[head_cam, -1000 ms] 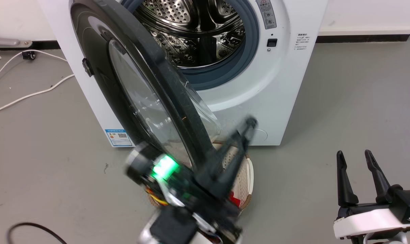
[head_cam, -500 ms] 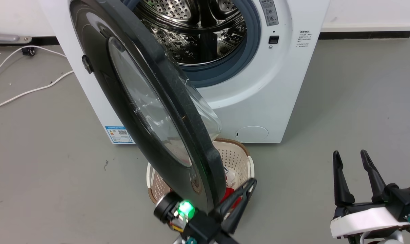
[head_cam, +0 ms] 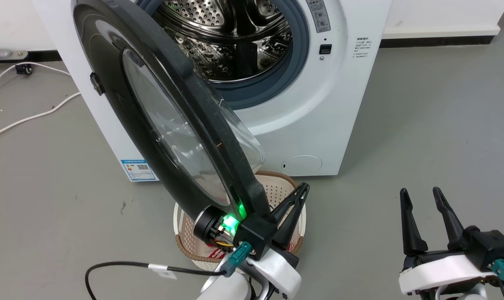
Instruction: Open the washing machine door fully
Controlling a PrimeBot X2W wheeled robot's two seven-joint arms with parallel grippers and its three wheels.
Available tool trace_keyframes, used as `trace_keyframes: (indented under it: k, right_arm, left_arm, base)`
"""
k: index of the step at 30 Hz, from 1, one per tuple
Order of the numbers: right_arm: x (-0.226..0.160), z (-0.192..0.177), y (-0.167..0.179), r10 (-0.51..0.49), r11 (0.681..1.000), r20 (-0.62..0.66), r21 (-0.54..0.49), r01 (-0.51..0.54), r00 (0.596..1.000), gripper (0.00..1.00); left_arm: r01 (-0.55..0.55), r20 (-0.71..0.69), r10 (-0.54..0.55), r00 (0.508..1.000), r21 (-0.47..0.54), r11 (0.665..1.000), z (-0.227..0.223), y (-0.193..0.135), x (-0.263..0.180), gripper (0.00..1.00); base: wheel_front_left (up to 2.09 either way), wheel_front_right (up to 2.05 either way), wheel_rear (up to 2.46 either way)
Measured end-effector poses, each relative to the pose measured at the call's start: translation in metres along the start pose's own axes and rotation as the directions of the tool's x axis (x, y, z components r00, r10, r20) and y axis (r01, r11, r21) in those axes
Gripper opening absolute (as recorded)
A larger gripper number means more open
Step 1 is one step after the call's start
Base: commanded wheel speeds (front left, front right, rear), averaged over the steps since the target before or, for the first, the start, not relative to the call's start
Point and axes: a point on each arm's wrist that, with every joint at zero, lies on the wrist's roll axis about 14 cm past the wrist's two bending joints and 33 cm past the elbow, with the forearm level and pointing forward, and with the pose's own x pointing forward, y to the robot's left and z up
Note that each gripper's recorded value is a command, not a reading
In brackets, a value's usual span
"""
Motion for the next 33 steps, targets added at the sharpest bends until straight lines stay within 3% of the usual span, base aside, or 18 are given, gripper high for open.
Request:
trace_keyframes:
  k: [13, 20, 27, 33]
  right_arm:
    - [0.0, 0.001, -0.001, -0.008, 1.0, 0.004, 0.024, 0.008, 1.0, 1.0]
    - [-0.003, -0.001, 0.002, 0.001, 1.0, 0.0, 0.028, -0.001, 1.0, 1.0]
    - [0.005, -0.008, 0.017, 0.05, 0.998, -0.017, 0.037, -0.049, 0.999, 1.0]
    - [0.018, -0.014, 0.04, 0.118, 0.992, -0.028, 0.047, -0.116, 0.993, 1.0]
  left_arm:
    - [-0.101, -0.057, 0.1, 0.993, -0.022, 0.995, -0.014, 0.013, 0.001, 0.0]
    - [-0.206, -0.068, 0.202, 0.977, -0.042, 0.978, -0.018, 0.025, -0.024, 0.0]
    - [-0.314, -0.104, 0.311, 0.945, -0.02, 0.949, -0.027, 0.044, -0.071, 0.0]
    - [-0.426, -0.101, 0.423, 0.9, -0.006, 0.905, -0.021, 0.061, -0.105, 0.0]
  base:
    - [0.0, 0.0, 0.0]
    - [0.0, 0.0, 0.0]
    - [0.0, 0.0, 0.0]
    - [0.0, 0.0, 0.0]
